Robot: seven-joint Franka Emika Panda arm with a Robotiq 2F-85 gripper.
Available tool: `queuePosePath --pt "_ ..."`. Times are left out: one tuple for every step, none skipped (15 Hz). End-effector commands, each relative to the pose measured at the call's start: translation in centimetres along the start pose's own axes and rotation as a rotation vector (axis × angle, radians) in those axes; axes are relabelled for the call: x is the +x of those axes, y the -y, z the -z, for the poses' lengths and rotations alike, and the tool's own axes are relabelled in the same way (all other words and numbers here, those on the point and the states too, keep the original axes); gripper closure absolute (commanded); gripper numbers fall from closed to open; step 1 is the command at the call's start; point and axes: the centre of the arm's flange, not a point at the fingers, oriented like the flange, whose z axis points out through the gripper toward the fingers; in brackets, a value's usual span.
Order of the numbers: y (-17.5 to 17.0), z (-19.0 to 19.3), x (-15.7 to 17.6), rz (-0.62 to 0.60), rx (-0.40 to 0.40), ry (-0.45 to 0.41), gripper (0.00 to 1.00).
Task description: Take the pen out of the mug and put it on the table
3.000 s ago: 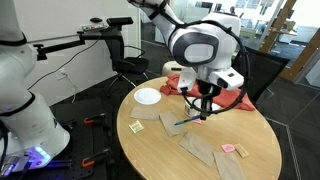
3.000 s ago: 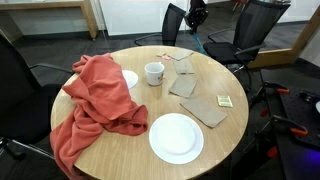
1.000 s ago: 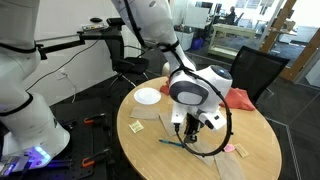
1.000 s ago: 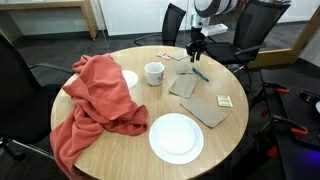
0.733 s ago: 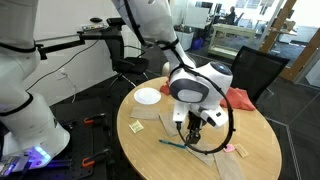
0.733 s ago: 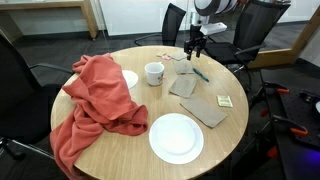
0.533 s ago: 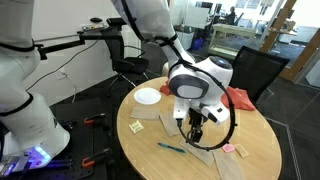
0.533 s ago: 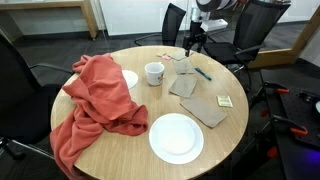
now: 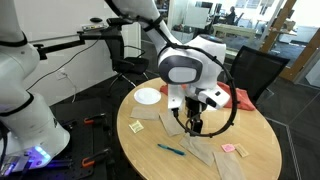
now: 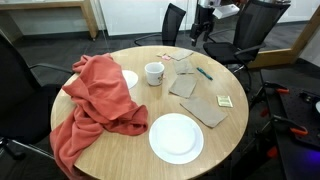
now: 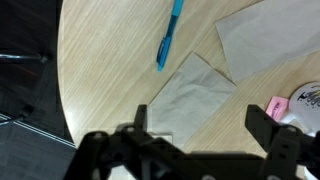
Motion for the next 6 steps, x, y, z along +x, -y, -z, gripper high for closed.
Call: queuePosePath --pt "-0.1 3.1 -2.8 0.022 -0.017 -0.060 0.00" --pt "-0.3 3.6 -2.9 0.029 -0.021 -0.067 0.00" --pt "-0.4 4.0 -3.0 0.044 -0.023 -0.069 0.00" --pt "-0.2 2.5 -1.2 0.041 -0.015 -0.037 0.00" --pt "-0.3 2.9 -1.4 0.044 -0.016 -0.042 0.00" --pt "-0.4 3.1 -1.6 0.044 -0.016 -0.045 0.00"
